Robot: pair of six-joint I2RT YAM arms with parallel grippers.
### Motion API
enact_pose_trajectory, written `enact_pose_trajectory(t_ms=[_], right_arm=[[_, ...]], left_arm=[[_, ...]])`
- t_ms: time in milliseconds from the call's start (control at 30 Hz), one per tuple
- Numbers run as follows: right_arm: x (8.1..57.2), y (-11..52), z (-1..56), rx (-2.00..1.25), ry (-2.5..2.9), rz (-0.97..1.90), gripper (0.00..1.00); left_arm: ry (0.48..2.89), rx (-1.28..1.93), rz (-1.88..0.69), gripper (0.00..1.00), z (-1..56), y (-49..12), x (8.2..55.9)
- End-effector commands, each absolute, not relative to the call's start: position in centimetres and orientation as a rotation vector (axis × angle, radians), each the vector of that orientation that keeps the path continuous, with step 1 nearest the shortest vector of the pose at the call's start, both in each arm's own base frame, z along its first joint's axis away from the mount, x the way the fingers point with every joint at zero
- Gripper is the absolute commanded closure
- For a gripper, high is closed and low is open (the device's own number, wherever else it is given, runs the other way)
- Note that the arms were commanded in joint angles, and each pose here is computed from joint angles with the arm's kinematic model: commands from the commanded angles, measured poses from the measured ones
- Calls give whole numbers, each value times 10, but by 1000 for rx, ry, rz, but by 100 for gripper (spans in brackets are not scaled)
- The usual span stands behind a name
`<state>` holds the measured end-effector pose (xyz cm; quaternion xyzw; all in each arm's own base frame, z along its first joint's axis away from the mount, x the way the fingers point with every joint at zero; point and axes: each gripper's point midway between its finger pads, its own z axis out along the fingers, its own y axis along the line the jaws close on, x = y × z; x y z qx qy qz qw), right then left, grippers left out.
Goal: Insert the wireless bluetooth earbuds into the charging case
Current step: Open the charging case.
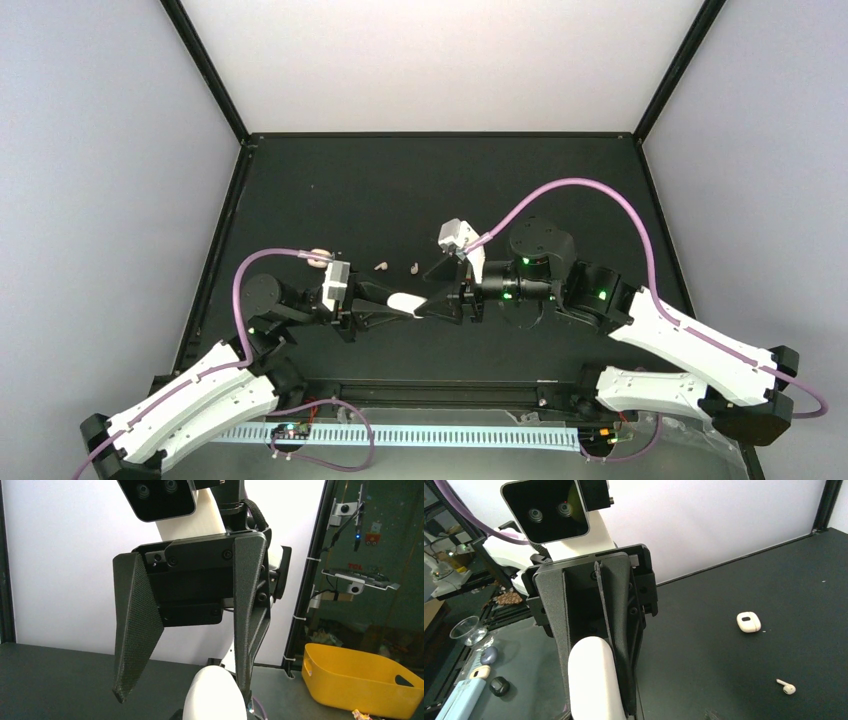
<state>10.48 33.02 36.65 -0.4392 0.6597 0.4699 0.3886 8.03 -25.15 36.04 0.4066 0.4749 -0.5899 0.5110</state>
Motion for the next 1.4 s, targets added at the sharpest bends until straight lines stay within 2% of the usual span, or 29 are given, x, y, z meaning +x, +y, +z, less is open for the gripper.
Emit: enact_pose_trajectory(t_ms=[0, 200, 700, 900, 1100, 1367], right_arm=[[132, 317, 377, -966, 1709, 1061, 35], [136, 307, 391, -889, 1683, 1050, 35], [112, 318, 396, -1013, 1638, 1184, 39], [117, 321, 392, -1009, 1663, 1161, 52], [119, 320, 394, -1005, 1662, 1142, 56], [106, 327, 392, -1084, 1637, 1209, 70]], left_arm=[[1015, 1046, -1429, 98, 387, -245, 61], [1023, 1052, -1418, 98, 384, -246, 62], [1028, 1043, -1417, 98, 386, -248, 66], [1026, 1047, -1418, 98, 388, -249, 66], [1031, 1050, -1420, 98, 387, -251, 67], [1055, 1022, -1408, 98, 387, -255, 77]])
